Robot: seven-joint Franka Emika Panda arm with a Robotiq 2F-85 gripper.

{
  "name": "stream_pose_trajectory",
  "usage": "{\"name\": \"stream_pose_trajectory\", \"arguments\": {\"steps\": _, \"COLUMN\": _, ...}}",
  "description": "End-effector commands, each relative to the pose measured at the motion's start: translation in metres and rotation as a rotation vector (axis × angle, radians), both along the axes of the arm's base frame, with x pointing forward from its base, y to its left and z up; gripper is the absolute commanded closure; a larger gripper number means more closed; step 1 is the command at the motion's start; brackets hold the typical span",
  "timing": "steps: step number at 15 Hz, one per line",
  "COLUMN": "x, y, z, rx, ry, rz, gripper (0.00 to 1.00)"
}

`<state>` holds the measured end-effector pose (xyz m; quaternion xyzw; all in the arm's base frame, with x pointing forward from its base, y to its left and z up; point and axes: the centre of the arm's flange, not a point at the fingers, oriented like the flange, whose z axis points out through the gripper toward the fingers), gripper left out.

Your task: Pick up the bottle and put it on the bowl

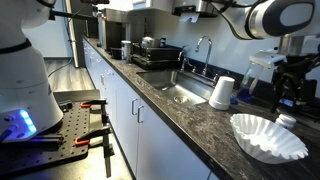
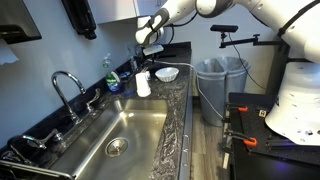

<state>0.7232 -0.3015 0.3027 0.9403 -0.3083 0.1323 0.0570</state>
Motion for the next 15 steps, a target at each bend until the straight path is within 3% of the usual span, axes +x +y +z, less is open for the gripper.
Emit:
{"name": "stream_pose_trajectory", "arguments": {"steps": 1, "x": 0.016, "y": -0.003, "z": -0.007, "rx": -0.003, "ry": -0.025, "rz": -0.019, "gripper": 0.0}}
{"name": "stream_pose_trajectory", "arguments": {"steps": 15, "x": 0.006, "y": -0.021, "z": -0.06, "rx": 0.03, "ry": 0.026, "rz": -0.03, "gripper": 0.0}}
